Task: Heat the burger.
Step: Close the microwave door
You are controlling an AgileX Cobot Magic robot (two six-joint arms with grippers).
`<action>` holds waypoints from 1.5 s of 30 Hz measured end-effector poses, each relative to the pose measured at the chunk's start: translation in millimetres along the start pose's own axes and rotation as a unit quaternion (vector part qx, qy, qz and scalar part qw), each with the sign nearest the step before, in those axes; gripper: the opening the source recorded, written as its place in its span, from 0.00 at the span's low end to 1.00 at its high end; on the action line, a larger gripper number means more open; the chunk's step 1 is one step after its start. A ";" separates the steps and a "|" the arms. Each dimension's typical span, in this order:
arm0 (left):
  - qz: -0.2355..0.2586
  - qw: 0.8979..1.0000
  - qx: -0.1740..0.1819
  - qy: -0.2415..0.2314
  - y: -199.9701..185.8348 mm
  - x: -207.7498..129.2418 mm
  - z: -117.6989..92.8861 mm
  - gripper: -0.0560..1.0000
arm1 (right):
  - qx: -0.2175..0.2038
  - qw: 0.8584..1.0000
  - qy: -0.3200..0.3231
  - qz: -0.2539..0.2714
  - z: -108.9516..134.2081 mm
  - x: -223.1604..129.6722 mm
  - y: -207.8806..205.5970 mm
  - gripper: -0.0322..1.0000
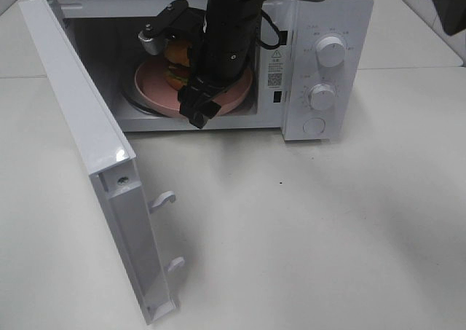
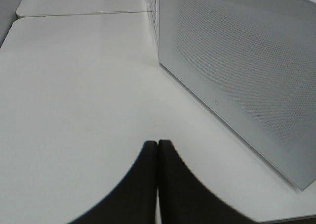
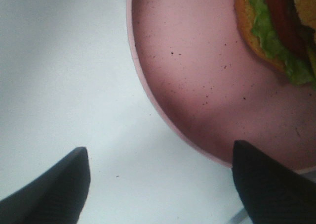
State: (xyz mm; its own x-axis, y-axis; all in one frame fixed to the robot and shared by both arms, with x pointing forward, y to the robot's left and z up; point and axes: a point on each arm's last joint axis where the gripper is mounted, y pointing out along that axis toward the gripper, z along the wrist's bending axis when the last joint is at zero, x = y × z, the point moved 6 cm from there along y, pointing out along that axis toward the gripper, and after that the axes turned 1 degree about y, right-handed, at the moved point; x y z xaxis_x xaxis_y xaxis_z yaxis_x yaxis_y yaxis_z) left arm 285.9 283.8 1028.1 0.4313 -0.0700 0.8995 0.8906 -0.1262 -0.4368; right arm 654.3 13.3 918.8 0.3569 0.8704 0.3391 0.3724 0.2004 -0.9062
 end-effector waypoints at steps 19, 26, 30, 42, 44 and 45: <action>0.000 1.000 0.000 0.000 0.0 0.0 0.0 0.05 | 0.104 0.987 0.087 0.087 30.9 -22.3 -29.3 0.76; 0.000 1.000 0.000 0.000 0.0 0.0 0.0 0.05 | 0.102 0.980 0.141 0.100 32.0 -24.4 -30.4 0.75; 0.000 1.000 0.000 0.000 0.0 0.0 0.0 0.05 | 0.098 0.976 0.163 0.101 31.4 -24.1 -32.2 0.75; 0.000 1.000 0.000 0.000 0.0 0.0 0.0 0.05 | 0.062 0.970 0.183 0.146 33.2 -59.9 -53.8 0.71; 0.000 1.000 0.000 0.000 0.0 0.0 0.0 0.05 | 0.055 0.969 0.186 0.155 34.1 -67.6 -57.8 0.70; 0.000 1.000 0.000 0.000 0.0 0.0 0.0 0.05 | 0.055 0.969 0.186 0.155 34.1 -67.6 -57.8 0.70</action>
State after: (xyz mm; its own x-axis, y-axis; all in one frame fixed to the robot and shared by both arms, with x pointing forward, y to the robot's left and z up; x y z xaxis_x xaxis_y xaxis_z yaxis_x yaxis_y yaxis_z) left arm 285.9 283.8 1028.1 0.4313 -0.0700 0.8995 0.8906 -0.1262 -0.4368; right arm 579.4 -41.9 939.6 0.7280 0.6789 0.0954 0.1119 0.0197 -0.9935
